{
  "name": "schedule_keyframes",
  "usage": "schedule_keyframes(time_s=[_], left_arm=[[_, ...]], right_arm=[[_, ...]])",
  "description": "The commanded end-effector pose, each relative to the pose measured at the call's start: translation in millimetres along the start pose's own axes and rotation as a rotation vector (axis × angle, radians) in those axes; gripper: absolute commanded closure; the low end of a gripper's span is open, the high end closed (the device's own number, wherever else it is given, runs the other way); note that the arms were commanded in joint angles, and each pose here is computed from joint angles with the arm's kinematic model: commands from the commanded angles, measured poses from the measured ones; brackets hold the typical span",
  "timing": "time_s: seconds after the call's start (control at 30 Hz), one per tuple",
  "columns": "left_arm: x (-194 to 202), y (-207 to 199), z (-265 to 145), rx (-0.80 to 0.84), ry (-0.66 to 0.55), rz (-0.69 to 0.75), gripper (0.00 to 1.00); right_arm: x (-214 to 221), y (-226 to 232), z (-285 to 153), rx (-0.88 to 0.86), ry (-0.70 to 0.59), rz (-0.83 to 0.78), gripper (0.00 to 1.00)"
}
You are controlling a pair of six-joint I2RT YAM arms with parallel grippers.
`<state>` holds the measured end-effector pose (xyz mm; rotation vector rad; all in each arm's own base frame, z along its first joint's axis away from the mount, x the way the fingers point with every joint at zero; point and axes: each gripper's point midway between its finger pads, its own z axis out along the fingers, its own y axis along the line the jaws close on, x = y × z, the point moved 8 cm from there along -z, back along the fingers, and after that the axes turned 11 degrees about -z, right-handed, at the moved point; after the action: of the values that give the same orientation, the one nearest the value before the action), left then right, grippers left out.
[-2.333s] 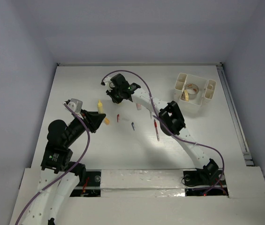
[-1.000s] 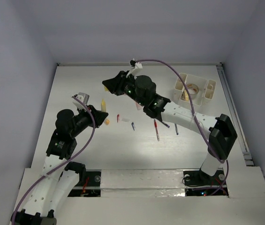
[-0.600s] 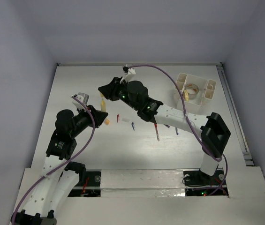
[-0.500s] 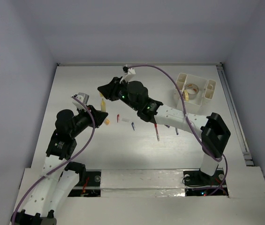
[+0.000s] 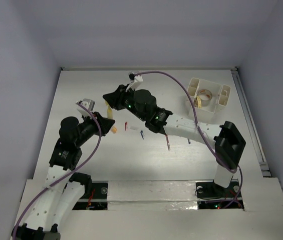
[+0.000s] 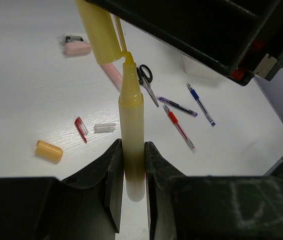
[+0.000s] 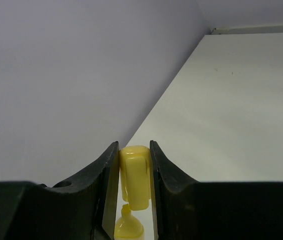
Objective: Sort the stationery into containers
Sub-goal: Close the pen cap on the pen.
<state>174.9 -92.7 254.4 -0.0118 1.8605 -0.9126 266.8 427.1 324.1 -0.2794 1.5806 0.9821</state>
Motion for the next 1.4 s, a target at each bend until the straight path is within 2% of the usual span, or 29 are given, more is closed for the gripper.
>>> schedule_keyframes(time_s=[0.0, 0.43, 1.37], left_arm=[[-8.9, -3.0, 0.0, 0.002, -0.038, 0.01, 1.0], [-4.9, 0.2, 4.5, 0.0, -0.006, 0.0, 1.0], [-8.1, -6.4, -1.1, 0.036, -0.033, 0.018, 1.0]], right_arm=[[-29.8, 15.4, -10.9, -0.035, -0.115, 0.01, 1.0], [-46.1, 21.7, -20.2, -0.016, -0.183, -0.036, 1.0], [-21.4, 22.6, -0.8, 0.013, -0.123, -0.081, 1.0]])
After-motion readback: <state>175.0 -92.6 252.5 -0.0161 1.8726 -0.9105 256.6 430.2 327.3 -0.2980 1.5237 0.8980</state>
